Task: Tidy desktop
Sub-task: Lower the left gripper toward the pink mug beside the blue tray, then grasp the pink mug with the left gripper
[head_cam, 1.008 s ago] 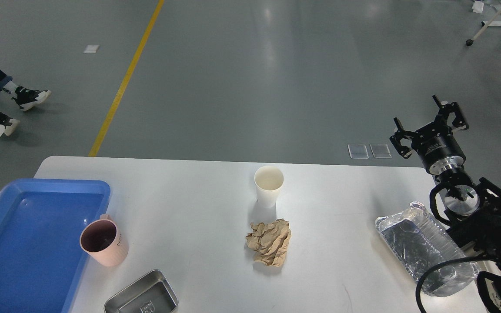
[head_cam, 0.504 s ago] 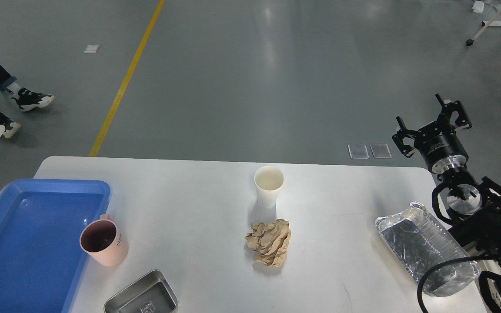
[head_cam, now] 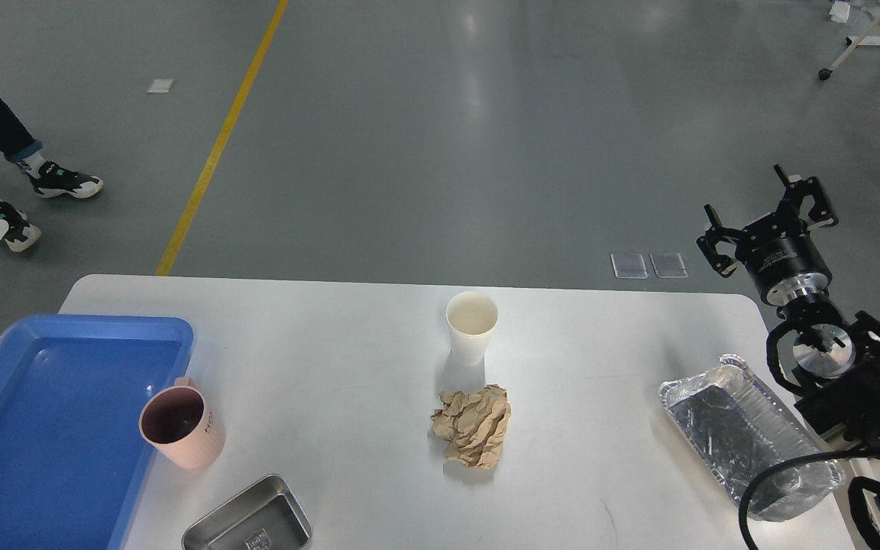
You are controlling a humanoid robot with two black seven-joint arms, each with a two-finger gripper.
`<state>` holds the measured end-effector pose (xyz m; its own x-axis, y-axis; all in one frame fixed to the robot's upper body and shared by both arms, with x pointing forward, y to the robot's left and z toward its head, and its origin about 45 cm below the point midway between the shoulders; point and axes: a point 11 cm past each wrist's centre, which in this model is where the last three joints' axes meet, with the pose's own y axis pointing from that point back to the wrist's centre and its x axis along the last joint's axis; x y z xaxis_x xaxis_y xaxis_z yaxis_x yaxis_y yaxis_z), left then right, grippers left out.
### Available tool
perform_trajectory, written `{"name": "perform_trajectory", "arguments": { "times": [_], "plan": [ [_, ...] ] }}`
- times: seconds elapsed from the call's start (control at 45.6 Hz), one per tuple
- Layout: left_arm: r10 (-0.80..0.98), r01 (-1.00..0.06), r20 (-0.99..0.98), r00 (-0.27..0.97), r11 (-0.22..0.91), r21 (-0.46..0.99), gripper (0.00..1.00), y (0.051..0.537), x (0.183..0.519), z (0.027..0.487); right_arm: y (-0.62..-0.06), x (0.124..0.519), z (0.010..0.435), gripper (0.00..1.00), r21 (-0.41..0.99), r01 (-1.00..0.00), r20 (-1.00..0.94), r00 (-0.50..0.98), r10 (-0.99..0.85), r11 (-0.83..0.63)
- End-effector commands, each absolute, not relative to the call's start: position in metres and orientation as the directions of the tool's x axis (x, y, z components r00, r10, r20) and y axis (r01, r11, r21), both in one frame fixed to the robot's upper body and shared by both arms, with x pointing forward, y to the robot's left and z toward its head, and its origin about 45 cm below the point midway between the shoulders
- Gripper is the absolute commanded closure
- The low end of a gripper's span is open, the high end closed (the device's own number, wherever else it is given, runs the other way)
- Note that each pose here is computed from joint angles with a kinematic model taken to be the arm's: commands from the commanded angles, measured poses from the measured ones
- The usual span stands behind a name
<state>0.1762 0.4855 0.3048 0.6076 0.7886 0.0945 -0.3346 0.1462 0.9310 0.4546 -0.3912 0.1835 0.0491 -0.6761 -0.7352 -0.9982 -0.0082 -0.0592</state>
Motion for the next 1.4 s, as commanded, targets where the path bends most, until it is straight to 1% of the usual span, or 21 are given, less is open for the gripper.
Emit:
{"name": "perform_trajectory", "arguments": {
  "times": [0.0, 0.11, 0.263, 0.373, 0.438, 0.57, 0.679, 0.767, 0.877, 1.096, 1.205, 1.293, 1.381],
  "plan": [
    [0.774, -0.334, 0.088, 0.627, 0.165, 0.928, 0.04, 0.483, 0.179, 0.314, -0.39, 0.455, 0.183, 0.0, -0.059, -0.998, -0.736, 0.049, -0.675, -0.009],
    [0.761, -0.339, 0.082, 0.643, 0.187, 0.922, 0.04, 0.48, 0.183, 0.319, -0.391, 0.454, 0.183, 0.0, -0.058, -0.998, -0.736, 0.048, -0.676, -0.008],
    [0.764, -0.342, 0.101, 0.638, 0.164, 0.925, 0.04, 0.483, 0.187, 0.318, -0.391, 0.454, 0.182, 0.0, -0.056, -0.998, -0.736, 0.047, -0.675, -0.008],
    [0.75, -0.328, 0.061, 0.658, 0.212, 0.921, 0.04, 0.47, 0.193, 0.295, -0.39, 0.452, 0.179, 0.0, -0.051, -0.999, -0.738, 0.044, -0.674, -0.009],
    [0.727, -0.328, 0.083, 0.682, 0.202, 0.923, 0.04, 0.464, 0.201, 0.282, -0.39, 0.452, 0.178, 0.0, -0.049, -0.999, -0.737, 0.041, -0.674, -0.008],
    [0.71, -0.312, 0.097, 0.697, 0.179, 0.933, 0.03, 0.449, 0.216, 0.239, -0.391, 0.451, 0.177, 0.0, -0.047, -0.999, -0.738, 0.04, -0.674, -0.007],
    [0.723, -0.32, 0.084, 0.686, 0.196, 0.927, 0.03, 0.441, 0.227, 0.215, -0.39, 0.452, 0.178, 0.0, -0.048, -0.999, -0.736, 0.042, -0.676, -0.009],
    [0.707, -0.327, 0.086, 0.702, 0.213, 0.921, 0.03, 0.431, 0.236, 0.199, -0.391, 0.452, 0.178, 0.0, -0.048, -0.999, -0.734, 0.041, -0.678, -0.009],
    [0.698, -0.326, 0.102, 0.708, 0.196, 0.925, 0.03, 0.429, 0.243, 0.181, -0.391, 0.451, 0.177, 0.0, -0.046, -0.999, -0.734, 0.04, -0.678, -0.009],
    [0.699, -0.327, 0.094, 0.709, 0.207, 0.922, 0.03, 0.412, 0.258, 0.148, -0.39, 0.449, 0.173, 0.0, -0.031, -0.999, -0.725, 0.035, -0.688, -0.019],
    [0.702, -0.334, 0.091, 0.707, 0.218, 0.917, 0.03, 0.404, 0.268, 0.14, -0.391, 0.448, 0.172, 0.0, -0.03, -0.999, -0.725, 0.034, -0.688, -0.018],
    [0.687, -0.315, 0.086, 0.722, 0.215, 0.924, 0.04, 0.397, 0.271, 0.134, -0.391, 0.448, 0.172, 0.0, -0.03, -0.999, -0.725, 0.034, -0.688, -0.018],
    [0.669, -0.299, 0.086, 0.738, 0.21, 0.931, 0.06, 0.392, 0.273, 0.132, -0.391, 0.448, 0.172, 0.0, -0.03, -0.999, -0.725, 0.034, -0.688, -0.018]
  ]
}}
